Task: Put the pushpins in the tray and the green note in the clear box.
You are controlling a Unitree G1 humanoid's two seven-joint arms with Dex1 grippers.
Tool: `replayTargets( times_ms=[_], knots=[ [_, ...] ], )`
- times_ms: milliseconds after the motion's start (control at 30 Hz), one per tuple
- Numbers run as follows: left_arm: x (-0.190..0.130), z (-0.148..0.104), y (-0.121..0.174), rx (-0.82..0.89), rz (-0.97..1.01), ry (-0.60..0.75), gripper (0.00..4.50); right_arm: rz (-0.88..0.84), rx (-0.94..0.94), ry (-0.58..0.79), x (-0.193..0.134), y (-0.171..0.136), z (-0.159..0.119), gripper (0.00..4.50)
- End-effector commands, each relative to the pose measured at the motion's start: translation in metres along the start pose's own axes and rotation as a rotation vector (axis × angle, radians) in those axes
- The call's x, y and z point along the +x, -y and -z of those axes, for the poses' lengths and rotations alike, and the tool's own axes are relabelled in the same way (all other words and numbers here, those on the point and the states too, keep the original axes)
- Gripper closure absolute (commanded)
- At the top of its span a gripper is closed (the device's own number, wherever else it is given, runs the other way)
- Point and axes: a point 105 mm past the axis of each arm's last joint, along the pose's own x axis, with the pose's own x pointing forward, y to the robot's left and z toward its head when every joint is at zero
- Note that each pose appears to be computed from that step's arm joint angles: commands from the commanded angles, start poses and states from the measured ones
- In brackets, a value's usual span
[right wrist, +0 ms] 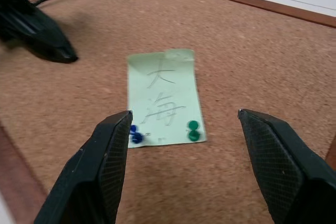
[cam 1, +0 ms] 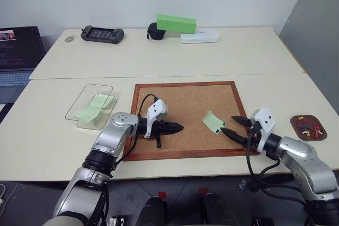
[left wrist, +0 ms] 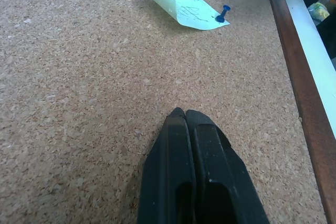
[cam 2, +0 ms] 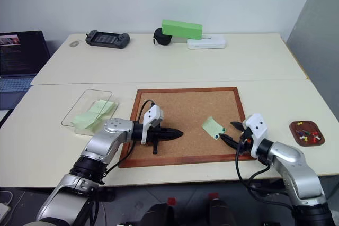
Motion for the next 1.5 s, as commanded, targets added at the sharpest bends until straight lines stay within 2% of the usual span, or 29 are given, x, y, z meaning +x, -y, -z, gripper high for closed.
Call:
replayTargets(
  times_ms=[33, 500, 967, 1100, 1267, 1500],
  knots=[
    [0.000, 0.001, 0.004, 0.012, 0.010, -0.011, 4.50, 0.023, -0.052, 0.053, 0.004, 0.009, -0.010, 1.09],
    [-0.002, 0.002, 0.007, 0.013, 0.013, -0.017, 4.50, -0.049, -0.085, 0.051, 0.020, -0.003, -0.001, 1.09],
    [-0.001, 0.001, 0.008, 0.015, 0.017, -0.015, 4.50, -0.015, -0.070, 0.061, 0.020, 0.006, 0.000, 3.54],
    [-0.001, 0.000, 0.006, 0.011, 0.010, -0.014, 4.50, -0.030, -0.082, 0.048, 0.018, 0.005, 0.003, 4.39],
    [-0.001, 0.000, 0.006, 0.010, 0.009, -0.015, 4.50, -0.031, -0.098, 0.069, 0.018, 0.004, -0.003, 4.46],
    [-0.002, 0.000, 0.005, 0.008, 0.007, -0.016, 4.50, -0.010, -0.123, 0.163, 0.011, 0.002, -0.031, 4.46]
  ],
)
